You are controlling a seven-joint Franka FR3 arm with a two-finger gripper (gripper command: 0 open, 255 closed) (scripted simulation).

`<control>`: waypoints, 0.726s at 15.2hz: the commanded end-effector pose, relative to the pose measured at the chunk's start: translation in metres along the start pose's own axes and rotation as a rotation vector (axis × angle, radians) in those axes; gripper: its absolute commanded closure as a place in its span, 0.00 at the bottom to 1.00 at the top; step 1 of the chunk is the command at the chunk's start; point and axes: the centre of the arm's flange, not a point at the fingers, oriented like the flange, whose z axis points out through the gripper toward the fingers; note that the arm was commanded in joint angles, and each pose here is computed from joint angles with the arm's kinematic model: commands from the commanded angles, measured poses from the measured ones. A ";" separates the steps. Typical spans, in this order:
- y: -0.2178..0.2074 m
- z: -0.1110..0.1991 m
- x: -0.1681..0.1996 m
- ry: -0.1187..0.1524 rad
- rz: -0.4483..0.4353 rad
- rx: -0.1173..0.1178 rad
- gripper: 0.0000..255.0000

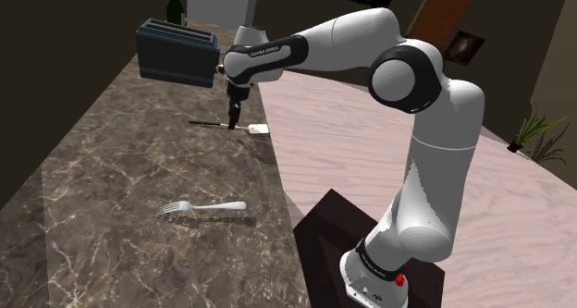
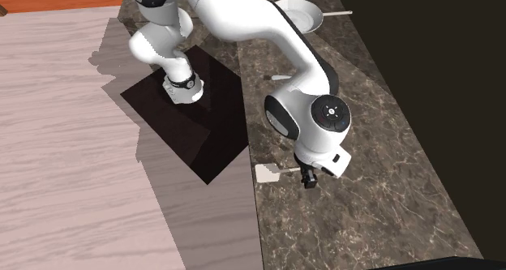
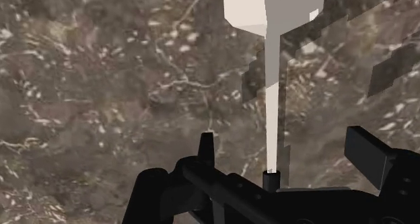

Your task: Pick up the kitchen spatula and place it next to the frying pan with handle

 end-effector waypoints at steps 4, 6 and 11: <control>0.000 0.008 0.000 0.001 0.000 -0.001 0.00; 0.000 0.008 0.000 0.001 0.000 -0.001 0.00; 0.000 0.008 0.000 0.000 0.000 -0.001 1.00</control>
